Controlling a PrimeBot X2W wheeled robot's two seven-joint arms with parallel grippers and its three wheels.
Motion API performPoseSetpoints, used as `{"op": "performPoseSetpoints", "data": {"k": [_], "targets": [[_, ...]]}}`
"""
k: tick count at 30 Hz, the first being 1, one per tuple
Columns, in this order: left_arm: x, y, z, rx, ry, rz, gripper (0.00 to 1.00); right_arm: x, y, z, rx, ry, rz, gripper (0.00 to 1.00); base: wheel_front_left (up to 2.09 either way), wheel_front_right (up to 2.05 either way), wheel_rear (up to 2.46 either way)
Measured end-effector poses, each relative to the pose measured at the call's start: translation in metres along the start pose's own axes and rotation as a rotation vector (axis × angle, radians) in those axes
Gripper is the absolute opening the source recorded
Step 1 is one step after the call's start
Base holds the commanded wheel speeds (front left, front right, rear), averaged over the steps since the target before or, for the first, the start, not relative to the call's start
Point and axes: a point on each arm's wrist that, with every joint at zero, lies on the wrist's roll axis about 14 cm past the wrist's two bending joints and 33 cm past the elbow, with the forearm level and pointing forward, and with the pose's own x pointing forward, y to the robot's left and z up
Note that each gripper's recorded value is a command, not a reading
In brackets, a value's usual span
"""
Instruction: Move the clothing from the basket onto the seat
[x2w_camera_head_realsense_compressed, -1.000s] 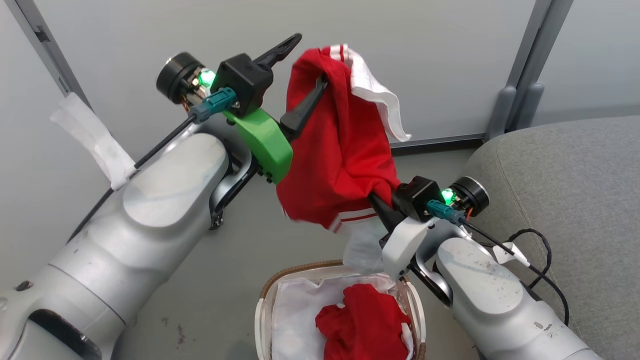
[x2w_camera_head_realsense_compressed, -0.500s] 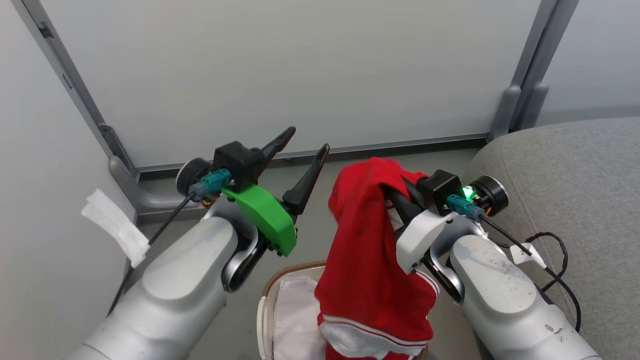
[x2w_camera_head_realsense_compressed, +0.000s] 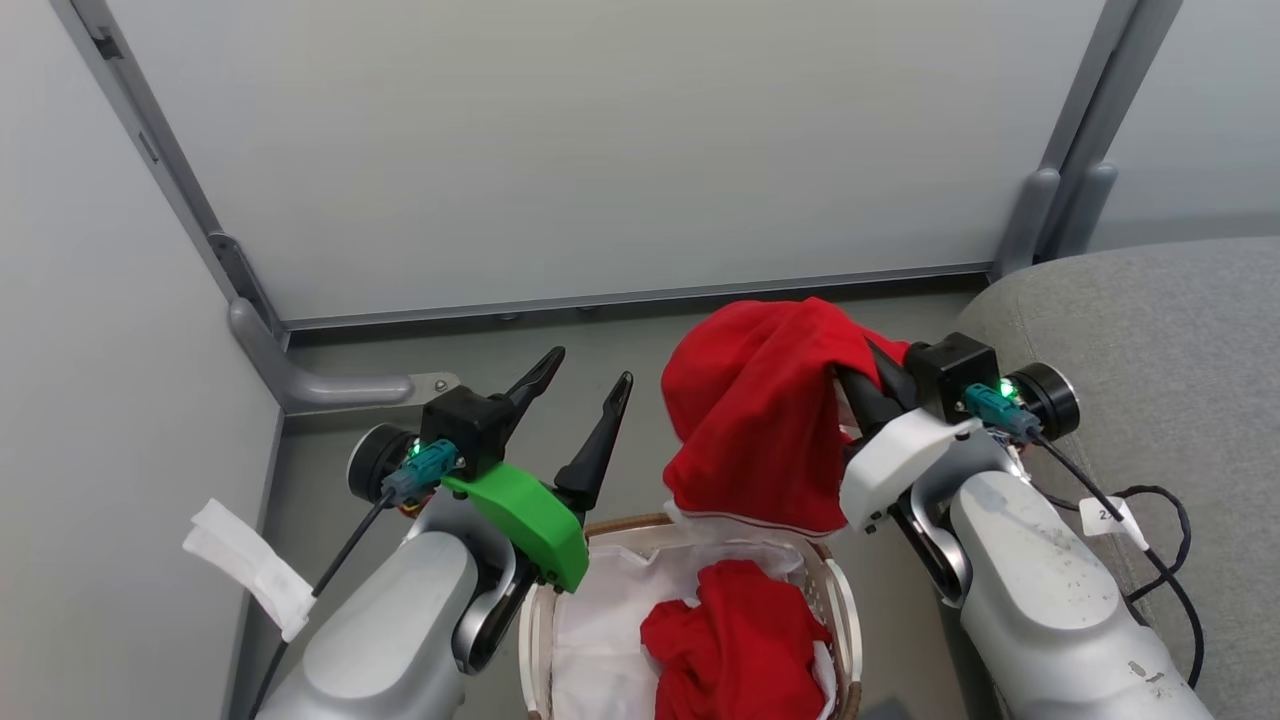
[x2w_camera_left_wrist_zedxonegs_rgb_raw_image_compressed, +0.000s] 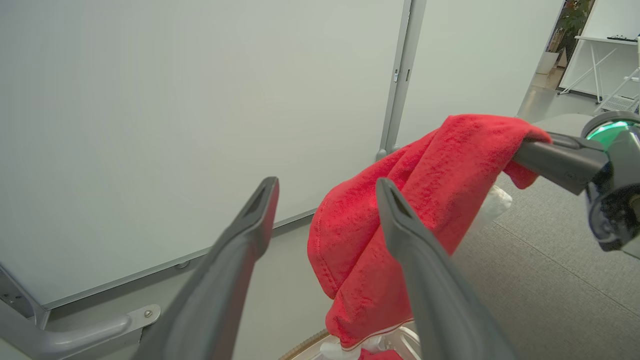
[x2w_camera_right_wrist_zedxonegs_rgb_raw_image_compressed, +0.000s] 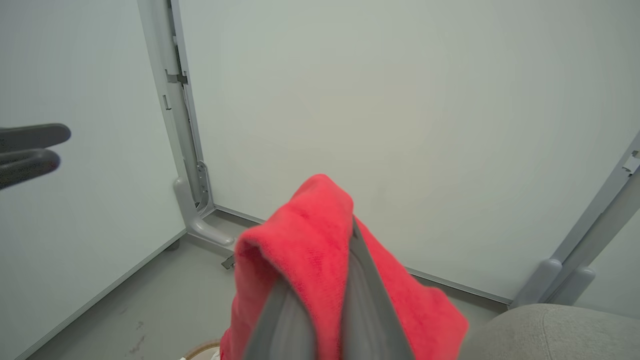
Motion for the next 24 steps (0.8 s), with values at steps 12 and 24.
{"op": "performPoseSetpoints", "data": {"k": [12,24], "targets": [[0.018,-0.032,-0.025,-0.044,0.026,-0.068,1.00,-0.030,-0.078,0.019,-0.065,-0.038,-0.209,0.00,0.00,0.00,0.00],[0.051,-0.119,-0.057,-0.108,0.092,-0.317,1.00,-0.105,-0.162,0.022,-0.141,0.001,-0.465,0.00,0.00,0.00,0.00]]}}
